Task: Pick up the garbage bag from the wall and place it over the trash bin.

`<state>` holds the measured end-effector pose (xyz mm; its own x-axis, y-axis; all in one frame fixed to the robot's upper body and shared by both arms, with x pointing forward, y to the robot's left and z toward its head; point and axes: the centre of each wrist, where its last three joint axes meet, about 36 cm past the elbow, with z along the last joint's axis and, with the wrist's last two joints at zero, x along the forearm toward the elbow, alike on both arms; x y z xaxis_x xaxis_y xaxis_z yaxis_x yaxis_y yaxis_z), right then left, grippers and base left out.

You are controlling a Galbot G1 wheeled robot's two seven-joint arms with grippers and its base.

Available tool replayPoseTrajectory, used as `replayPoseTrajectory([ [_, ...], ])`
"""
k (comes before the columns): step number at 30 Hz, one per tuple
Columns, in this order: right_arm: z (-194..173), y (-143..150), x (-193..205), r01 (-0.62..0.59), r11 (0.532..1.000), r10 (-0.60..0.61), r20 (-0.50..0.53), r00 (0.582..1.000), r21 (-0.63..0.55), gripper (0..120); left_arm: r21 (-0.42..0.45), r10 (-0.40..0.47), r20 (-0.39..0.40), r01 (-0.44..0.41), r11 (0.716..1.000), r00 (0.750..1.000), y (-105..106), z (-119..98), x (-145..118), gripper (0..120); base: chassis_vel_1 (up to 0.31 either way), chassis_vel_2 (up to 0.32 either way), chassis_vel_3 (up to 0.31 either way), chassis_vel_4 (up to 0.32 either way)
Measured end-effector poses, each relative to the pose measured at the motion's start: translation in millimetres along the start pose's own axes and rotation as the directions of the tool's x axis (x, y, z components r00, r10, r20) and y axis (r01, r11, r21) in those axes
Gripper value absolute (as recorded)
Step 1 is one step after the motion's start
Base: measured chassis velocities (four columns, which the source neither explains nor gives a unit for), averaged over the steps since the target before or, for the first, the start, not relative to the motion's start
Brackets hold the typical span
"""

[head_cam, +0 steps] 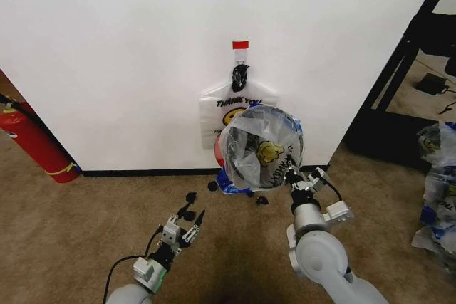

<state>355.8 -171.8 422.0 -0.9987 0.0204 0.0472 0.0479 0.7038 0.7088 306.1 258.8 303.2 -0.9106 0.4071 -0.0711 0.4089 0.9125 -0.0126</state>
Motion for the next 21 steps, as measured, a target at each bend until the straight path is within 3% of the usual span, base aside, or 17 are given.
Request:
replayPoseTrajectory([
  [3,12,-18,2,0.057,0.996,-0.058,0.019,0.998,0.074,0,0.061,-0.021,0.097,0.016,0.998,0.995,-7,-39,-14,90,0.000,0.000,0.000,0.000],
  [6,17,-22,5,0.087,0.992,-0.089,0.019,0.996,0.090,0,0.077,-0.017,0.118,0.008,0.997,0.993,-13,-52,-17,96,0.000,0.000,0.000,0.000],
  [10,33,-27,10,0.172,0.975,-0.178,0.031,0.984,0.143,0,0.102,-0.006,0.080,-0.002,0.995,0.997,-34,-64,-20,108,0.000,0.000,0.000,0.000],
  [13,40,-29,12,0.214,0.963,-0.222,0.035,0.974,0.165,0,0.122,-0.012,0.061,0.005,0.993,0.998,-41,-67,-22,110,0.000,0.000,0.000,0.000],
  [18,54,-41,12,0.296,0.921,-0.323,0.074,0.943,0.252,0,0.279,-0.044,-0.001,0.043,0.959,0.999,-53,-86,-26,115,0.000,0.000,0.000,0.000],
  [21,58,-45,11,0.307,0.912,-0.340,0.081,0.937,0.274,0,0.320,-0.058,-0.021,0.061,0.945,0.998,-55,-92,-27,115,0.000,0.000,0.000,0.000],
])
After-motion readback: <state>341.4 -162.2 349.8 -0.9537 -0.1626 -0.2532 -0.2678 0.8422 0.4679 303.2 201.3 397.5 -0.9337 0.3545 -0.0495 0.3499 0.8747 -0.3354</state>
